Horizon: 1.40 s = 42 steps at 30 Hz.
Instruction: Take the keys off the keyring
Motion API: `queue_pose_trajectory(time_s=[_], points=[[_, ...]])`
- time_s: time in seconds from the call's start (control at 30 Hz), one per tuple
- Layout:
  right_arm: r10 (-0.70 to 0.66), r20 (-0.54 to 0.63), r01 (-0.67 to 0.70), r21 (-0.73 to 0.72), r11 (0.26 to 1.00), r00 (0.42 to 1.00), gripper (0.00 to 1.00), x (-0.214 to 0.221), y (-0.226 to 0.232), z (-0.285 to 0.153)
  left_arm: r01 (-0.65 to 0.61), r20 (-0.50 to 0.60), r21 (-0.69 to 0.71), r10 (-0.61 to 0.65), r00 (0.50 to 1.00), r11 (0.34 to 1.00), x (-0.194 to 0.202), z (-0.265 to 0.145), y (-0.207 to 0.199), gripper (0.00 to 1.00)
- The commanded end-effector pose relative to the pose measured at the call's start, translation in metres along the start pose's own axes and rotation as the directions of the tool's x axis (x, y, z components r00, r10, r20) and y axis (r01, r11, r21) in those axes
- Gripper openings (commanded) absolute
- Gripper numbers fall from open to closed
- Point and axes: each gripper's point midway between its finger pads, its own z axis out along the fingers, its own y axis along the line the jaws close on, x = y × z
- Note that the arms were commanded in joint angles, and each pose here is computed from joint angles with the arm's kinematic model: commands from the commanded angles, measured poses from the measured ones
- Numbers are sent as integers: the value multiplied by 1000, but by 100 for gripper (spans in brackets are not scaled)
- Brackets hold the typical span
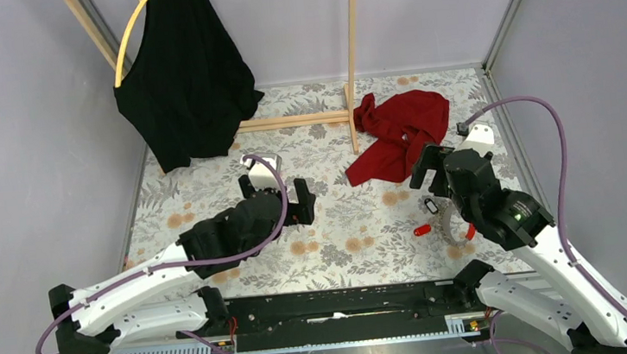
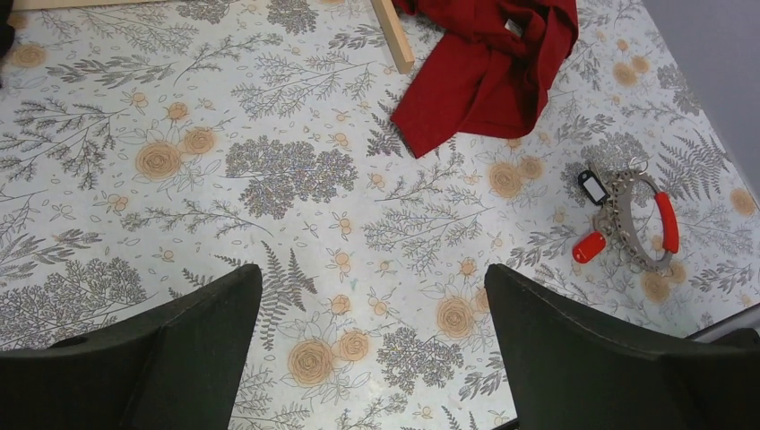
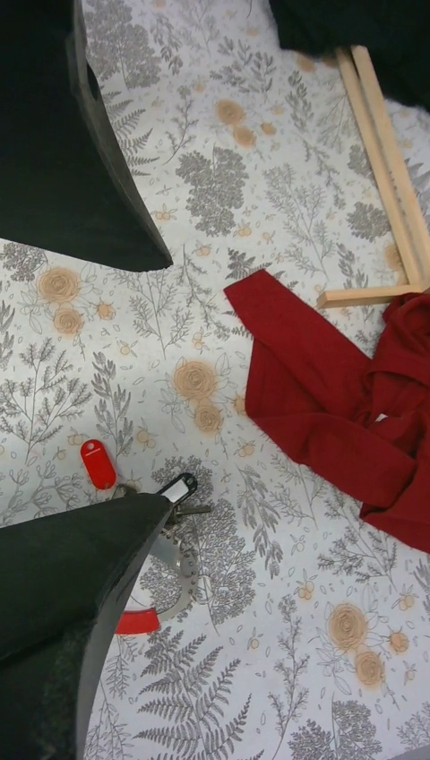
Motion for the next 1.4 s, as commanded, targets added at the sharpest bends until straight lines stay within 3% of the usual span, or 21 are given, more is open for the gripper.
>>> queue_pose_trajectory(time_s=[0.0, 0.47, 0.63, 0.9, 1.07, 1.27, 1.37], points=[[24, -5, -23, 34, 999, 1000, 100, 0, -6, -2, 55, 57, -3, -55, 997, 998, -20, -9, 2, 99], [122, -129, -87, 250, 964, 984, 100, 65, -31, 34, 22, 74, 101, -30, 997, 995, -9, -15, 1, 99], [139, -135, -77, 388, 918, 981, 100, 79, -56, 50, 5, 13, 107, -7, 1000, 994, 1, -5, 8, 99], [281, -147, -153, 563, 812, 948, 98, 98, -117, 67, 88, -132, 187, -64, 989, 978, 23, 32, 31, 99], [315, -168, -155, 602, 783, 934, 91, 114, -136, 85, 99, -146, 212, -68, 987, 972, 28, 38, 33, 99], [370, -269, -203, 494, 846, 889, 69, 145, -115, 109, 129, -153, 241, -94, 984, 962, 30, 36, 30, 99], [413, -305, -241, 472, 848, 858, 63, 164, -108, 111, 136, -162, 244, -98, 982, 960, 34, 35, 30, 99]])
